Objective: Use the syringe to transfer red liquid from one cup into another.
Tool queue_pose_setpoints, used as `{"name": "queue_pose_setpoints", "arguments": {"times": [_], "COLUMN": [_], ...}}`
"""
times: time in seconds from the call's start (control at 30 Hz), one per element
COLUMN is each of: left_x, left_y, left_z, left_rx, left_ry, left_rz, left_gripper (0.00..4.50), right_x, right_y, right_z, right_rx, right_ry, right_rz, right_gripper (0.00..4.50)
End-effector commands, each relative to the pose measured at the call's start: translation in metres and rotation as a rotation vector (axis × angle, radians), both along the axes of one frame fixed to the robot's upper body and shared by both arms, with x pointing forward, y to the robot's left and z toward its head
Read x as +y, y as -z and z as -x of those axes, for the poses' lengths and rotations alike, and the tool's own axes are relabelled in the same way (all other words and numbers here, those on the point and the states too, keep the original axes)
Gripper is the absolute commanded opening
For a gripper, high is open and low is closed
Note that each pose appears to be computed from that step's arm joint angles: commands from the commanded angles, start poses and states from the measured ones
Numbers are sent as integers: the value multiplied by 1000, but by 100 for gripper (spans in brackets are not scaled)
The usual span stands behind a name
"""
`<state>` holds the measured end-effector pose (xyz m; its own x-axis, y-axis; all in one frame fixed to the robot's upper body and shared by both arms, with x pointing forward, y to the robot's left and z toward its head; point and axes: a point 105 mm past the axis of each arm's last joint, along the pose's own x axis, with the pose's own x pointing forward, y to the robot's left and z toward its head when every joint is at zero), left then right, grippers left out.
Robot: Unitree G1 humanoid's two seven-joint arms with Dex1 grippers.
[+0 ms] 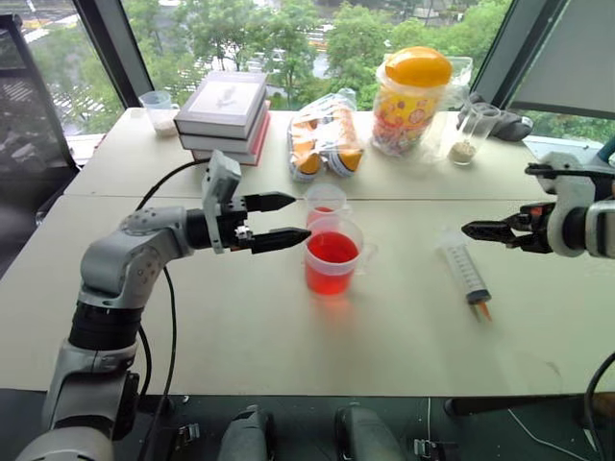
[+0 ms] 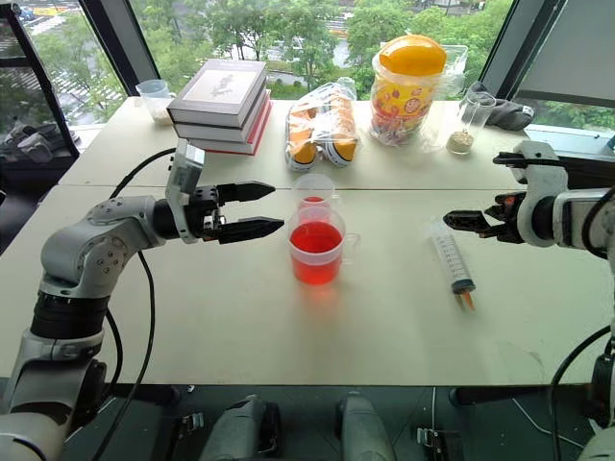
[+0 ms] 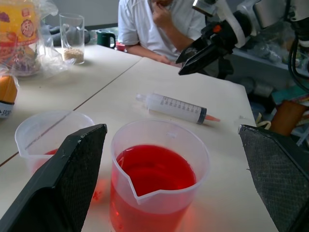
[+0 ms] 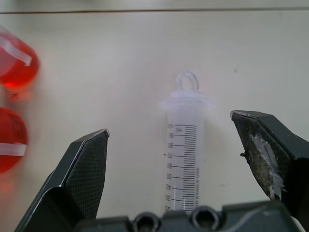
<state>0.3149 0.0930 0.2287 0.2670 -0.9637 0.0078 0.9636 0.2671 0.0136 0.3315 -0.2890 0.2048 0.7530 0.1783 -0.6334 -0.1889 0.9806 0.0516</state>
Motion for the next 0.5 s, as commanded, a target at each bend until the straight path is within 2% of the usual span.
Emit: {"name": "queue_pose_setpoints", "arguments": {"times": [0.03, 0.1, 0.2, 0.5], "left_x": [-3, -3, -4, 2], "left_y": [-11, -11, -9, -9], "left_z": [0, -1, 1, 3], "left_rx": [-59, -62, -66, -77], "left_ry": [9, 7, 0, -40], "left_rz": [7, 8, 11, 23], "left_gripper": [450, 450, 450, 450], "right_x": [-9, -8, -4, 1], "right_y": [9, 15, 29, 62], "right_z": [-15, -22, -33, -45], "right_rx": [54, 88, 140, 276], "right_ry": [48, 53, 8, -80], "right_rz": [-32, -51, -1, 74], "right_gripper": [443, 443, 443, 443]}}
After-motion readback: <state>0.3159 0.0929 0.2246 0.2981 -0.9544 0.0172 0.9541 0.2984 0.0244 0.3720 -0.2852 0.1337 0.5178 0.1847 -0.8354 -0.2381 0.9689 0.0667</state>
